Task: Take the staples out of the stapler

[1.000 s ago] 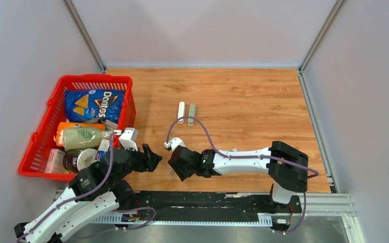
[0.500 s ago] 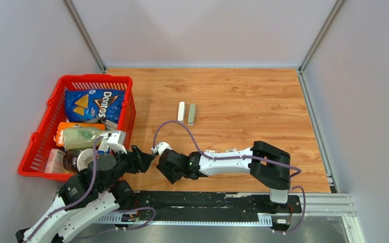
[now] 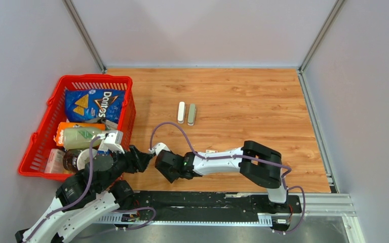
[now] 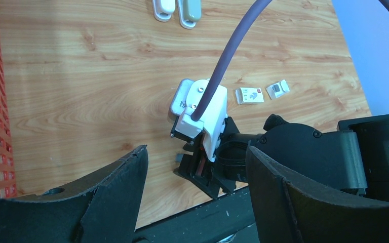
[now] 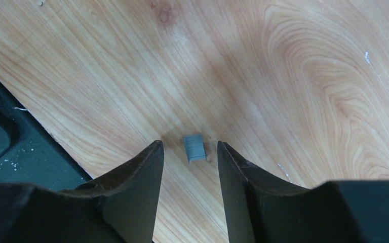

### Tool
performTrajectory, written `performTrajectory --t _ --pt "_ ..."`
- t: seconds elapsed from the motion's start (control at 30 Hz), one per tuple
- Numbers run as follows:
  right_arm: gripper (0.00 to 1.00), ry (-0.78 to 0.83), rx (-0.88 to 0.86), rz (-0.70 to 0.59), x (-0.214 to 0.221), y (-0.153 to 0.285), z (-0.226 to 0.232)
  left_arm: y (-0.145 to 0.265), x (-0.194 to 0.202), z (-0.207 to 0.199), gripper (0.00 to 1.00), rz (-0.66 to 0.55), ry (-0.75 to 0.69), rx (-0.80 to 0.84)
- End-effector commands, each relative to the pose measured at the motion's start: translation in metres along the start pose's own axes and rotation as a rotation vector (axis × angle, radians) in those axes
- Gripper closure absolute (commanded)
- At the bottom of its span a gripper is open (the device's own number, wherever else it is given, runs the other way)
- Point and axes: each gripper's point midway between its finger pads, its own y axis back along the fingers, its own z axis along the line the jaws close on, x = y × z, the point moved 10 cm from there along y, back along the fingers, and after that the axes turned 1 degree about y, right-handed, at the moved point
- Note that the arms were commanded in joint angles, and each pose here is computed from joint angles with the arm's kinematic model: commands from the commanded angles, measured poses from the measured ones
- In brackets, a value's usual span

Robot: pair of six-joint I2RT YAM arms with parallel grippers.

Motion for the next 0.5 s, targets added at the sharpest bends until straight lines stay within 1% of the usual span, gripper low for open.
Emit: performTrajectory --t 0.0,0.17,0.37,0.47 --pt "0.52 0.023 0.036 -0.019 -0.0065 -0.0021 0.003 0.0048 -0.0071 -0.0023 0.22 -0.03 -0.01 0.019" --pt "0.62 0.037 0.066 -0.004 -0.0031 -0.0047 0.0026 0.0026 -0.0058 -0.0023 0.22 -0.025 -0.013 0.016" --pt "0.68 0.05 0.091 -0.002 -0.0018 -0.004 0.0023 0.0031 -0.0068 -0.003 0.22 -0.025 -0.015 0.018" --pt "0.73 0.057 0.104 -0.002 -0.0004 -0.0039 0.0032 0.0028 -0.0062 -0.0026 0.22 -0.023 -0.017 0.016"
